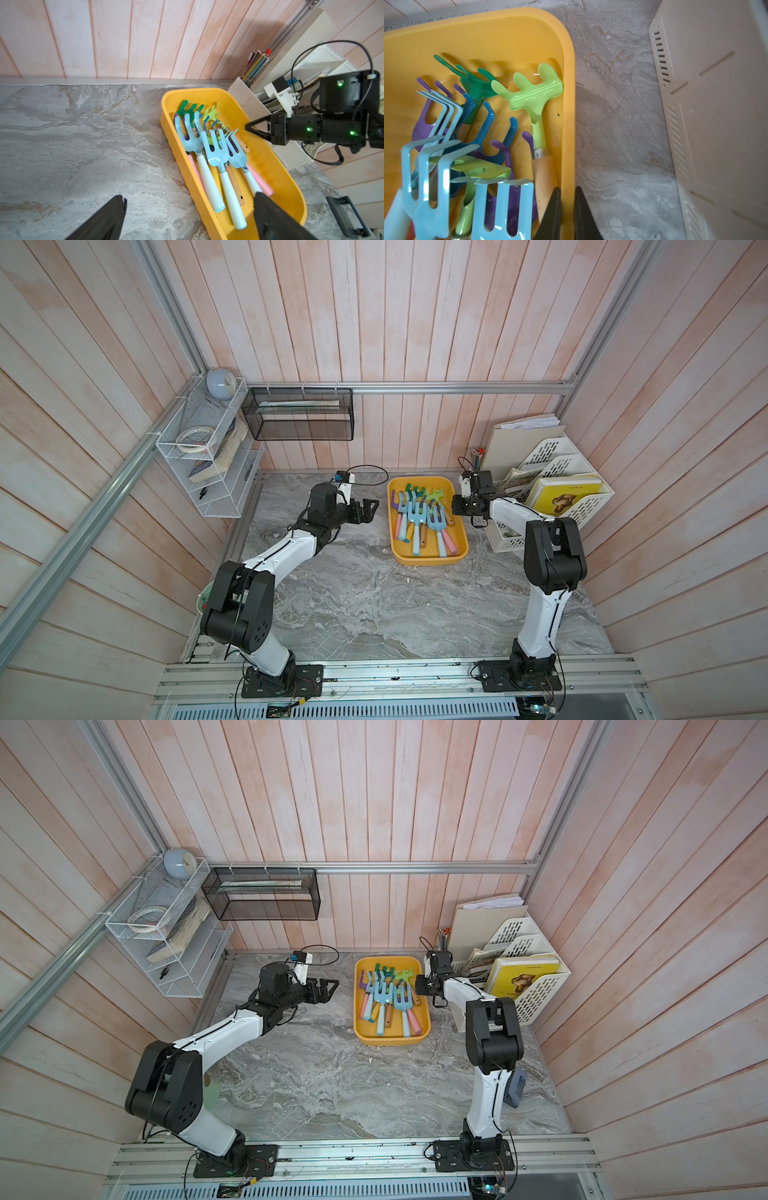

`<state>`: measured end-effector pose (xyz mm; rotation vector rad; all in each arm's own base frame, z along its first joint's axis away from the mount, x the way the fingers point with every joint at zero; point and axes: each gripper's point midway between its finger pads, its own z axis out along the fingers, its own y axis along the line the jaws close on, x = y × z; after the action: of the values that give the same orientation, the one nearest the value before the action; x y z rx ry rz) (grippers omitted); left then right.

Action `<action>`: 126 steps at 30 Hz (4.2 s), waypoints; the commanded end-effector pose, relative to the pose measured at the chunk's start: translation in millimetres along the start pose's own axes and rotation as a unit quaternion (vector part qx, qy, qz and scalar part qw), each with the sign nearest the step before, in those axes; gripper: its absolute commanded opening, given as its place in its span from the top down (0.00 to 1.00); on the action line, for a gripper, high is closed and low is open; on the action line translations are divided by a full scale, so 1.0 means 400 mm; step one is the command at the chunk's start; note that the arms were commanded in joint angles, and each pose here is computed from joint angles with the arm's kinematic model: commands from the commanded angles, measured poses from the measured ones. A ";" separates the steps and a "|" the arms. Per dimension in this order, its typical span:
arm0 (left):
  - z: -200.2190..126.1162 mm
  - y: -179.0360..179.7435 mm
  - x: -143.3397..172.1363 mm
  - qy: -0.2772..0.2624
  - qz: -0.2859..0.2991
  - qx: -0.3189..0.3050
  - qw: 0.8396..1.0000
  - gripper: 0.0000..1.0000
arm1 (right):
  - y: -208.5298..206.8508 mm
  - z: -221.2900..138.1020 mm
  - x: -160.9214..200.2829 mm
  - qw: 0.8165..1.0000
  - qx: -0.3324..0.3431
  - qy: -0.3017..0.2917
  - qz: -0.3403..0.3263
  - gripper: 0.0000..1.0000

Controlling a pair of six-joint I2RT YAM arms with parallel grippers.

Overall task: Take the hand rake out of the storage box
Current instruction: Adjust the storage box at the center of the board, then pick up the rake from the storage box.

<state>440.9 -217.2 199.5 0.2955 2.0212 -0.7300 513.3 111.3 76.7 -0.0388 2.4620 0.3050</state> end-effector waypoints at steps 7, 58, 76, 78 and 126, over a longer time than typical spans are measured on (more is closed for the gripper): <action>-0.002 0.011 -0.007 0.004 0.013 -0.031 0.999 0.00 | 0.125 -0.012 0.008 0.999 -0.042 -0.009 0.012 1.00; 0.405 -0.168 0.349 0.226 0.047 -0.117 0.966 0.58 | -0.081 -0.204 0.006 0.988 0.026 -0.106 0.105 0.02; 0.387 -0.204 0.295 0.201 0.090 -0.089 0.971 0.88 | 0.018 -0.235 0.011 0.976 -0.140 -0.115 0.124 0.02; 0.376 -0.217 0.278 0.193 0.089 -0.075 0.974 0.90 | 0.038 -0.245 0.012 0.970 -0.170 -0.117 0.125 0.02; 0.120 -0.229 0.052 0.015 0.022 0.119 0.993 0.28 | 0.261 -0.212 -0.022 0.974 -0.169 -0.061 0.137 1.00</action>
<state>408.9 -343.5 170.0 0.5481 2.0379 -1.0941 452.1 213.3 183.3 0.0600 2.1458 1.0716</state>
